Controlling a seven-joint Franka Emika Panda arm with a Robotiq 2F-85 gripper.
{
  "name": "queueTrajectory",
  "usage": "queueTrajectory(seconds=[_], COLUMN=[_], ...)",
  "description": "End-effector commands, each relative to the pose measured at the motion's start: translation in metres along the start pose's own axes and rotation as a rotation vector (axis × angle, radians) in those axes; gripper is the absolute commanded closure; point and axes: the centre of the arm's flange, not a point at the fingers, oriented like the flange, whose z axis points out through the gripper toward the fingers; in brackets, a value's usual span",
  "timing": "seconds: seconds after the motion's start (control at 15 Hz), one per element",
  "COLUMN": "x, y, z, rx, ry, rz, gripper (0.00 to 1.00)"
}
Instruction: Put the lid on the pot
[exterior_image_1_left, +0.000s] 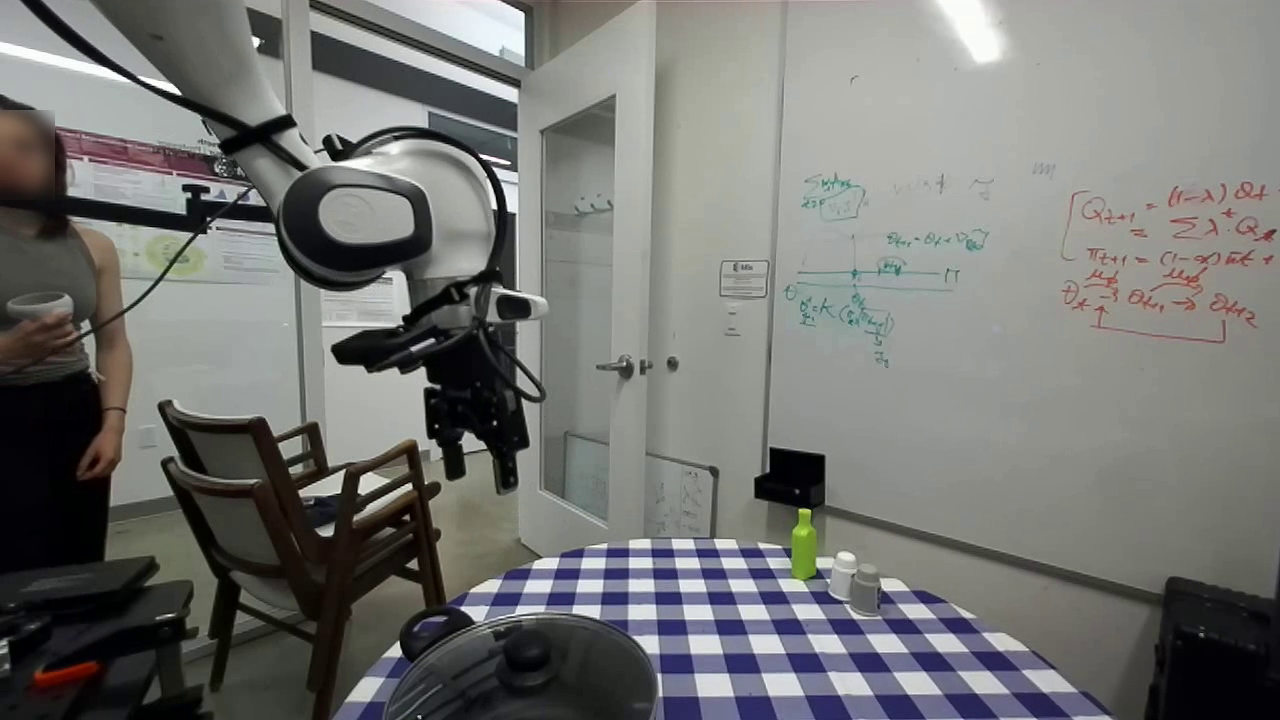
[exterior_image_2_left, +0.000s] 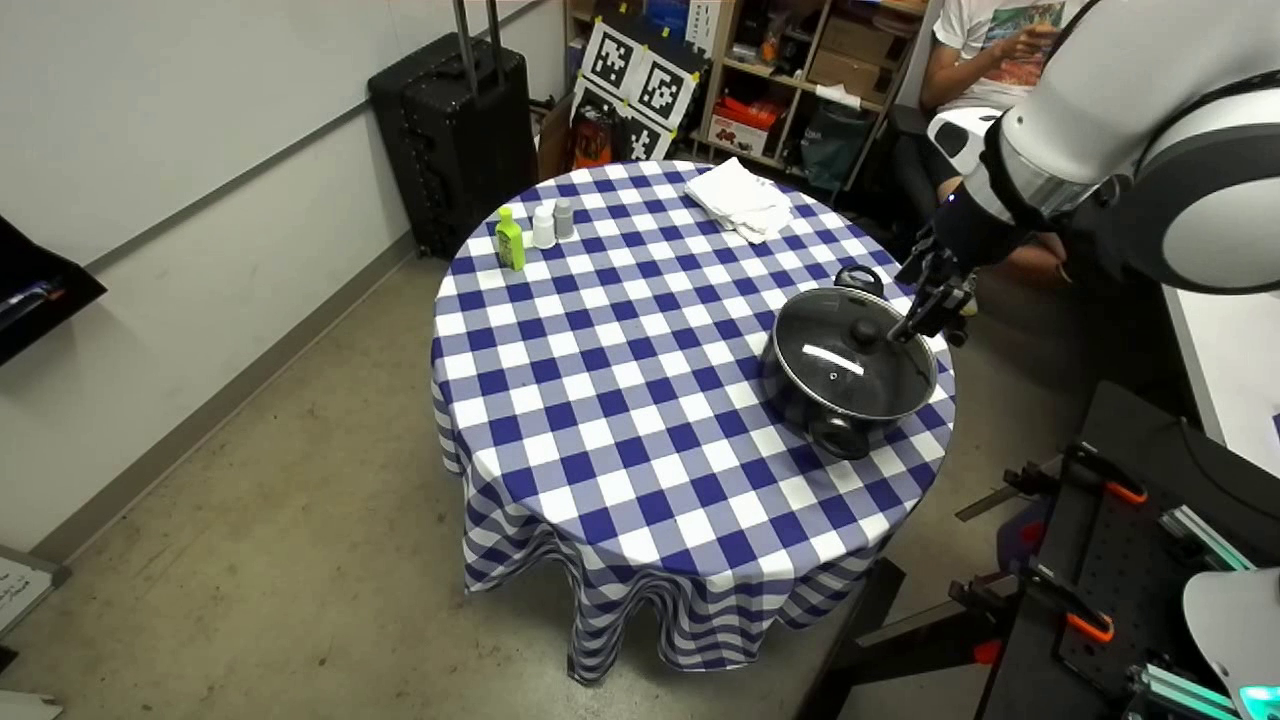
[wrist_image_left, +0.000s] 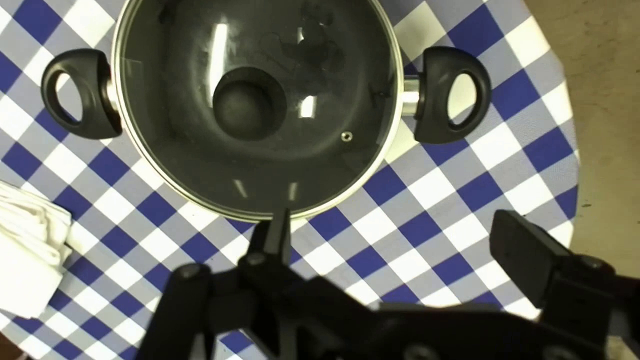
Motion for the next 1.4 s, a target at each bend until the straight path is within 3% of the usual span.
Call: queueTrajectory(seconds=[0.0, 0.27, 0.6, 1.33], x=[-0.012, -0.018, -0.037, -0.057], y=[-0.026, -0.056, -0.083, -0.098], z=[-0.057, -0.096, -0.122, -0.128], rx=[0.056, 0.130, 0.217, 0.218], ry=[0.058, 0.117, 0.125, 0.189], rz=[-0.114, -0.282, -0.559, -0.972], gripper=[0.00, 0.00, 0.00, 0.00])
